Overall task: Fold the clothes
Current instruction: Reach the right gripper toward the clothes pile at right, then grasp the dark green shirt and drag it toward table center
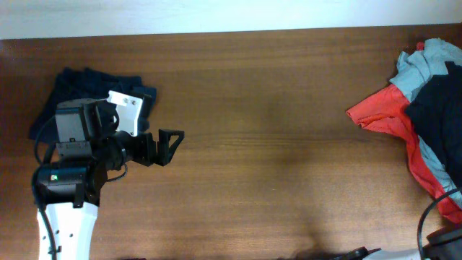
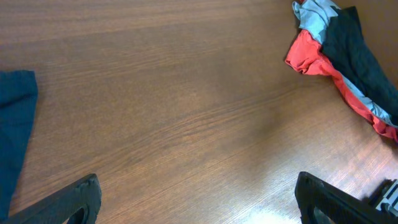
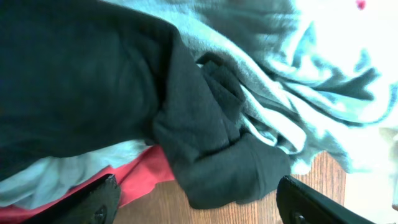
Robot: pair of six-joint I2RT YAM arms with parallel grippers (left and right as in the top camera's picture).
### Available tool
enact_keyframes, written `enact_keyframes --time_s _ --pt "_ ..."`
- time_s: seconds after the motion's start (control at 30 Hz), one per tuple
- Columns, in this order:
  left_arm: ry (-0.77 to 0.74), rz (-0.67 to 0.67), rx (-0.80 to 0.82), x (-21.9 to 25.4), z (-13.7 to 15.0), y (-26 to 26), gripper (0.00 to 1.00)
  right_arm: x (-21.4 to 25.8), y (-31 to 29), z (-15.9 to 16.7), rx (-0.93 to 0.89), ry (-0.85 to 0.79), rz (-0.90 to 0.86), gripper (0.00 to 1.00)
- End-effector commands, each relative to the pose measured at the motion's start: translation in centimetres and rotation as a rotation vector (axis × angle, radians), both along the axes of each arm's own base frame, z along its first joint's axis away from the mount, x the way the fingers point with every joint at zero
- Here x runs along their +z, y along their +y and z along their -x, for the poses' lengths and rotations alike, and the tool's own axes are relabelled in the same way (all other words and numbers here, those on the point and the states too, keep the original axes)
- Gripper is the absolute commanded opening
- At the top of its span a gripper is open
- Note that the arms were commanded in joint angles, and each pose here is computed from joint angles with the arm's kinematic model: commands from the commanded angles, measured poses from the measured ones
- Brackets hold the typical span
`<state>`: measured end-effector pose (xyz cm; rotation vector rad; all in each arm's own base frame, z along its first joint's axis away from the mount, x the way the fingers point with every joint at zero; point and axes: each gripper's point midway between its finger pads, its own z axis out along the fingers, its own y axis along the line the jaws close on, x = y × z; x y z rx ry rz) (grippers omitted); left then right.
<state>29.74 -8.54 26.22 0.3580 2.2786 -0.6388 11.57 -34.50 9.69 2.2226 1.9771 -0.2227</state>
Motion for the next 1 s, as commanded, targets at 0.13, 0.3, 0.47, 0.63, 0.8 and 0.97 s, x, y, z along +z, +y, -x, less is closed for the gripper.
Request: enact_keyframes --time_s 0.13,0.3,0.47,0.63,0.8,0.97 --pt "-0.022 -0.045 0.02 0.3 -0.4 0.6 0.99 -1.8 0.1 -0.2 -0.015 -0.001 -0.048 0.52" --pt "-0.023 -0.045 0.02 0.3 -0.4 0.6 0.99 -1.1 1.2 -3.9 0.029 -0.214 -0.102 0.09" --pt "-0.023 -0.045 0.02 0.3 -0.4 0.6 0.99 5.1 3.7 -10.9 0.185 -0.558 -0.103 0.04" --pt "-0.023 -0.045 0.02 0.3 -0.4 0.6 0.99 14.8 10.2 -17.4 0.488 -0.837 -0.046 0.04" --pt "-0.023 -0.045 0.02 0.3 -0.4 0.6 0.99 21.9 19.8 -21.1 0.858 -0.921 0.083 0.04" --pt "-0.025 -0.054 0.028 0.3 -0.5 0.8 0.99 26.3 30.4 -23.1 1.204 -1.015 0.159 0.04"
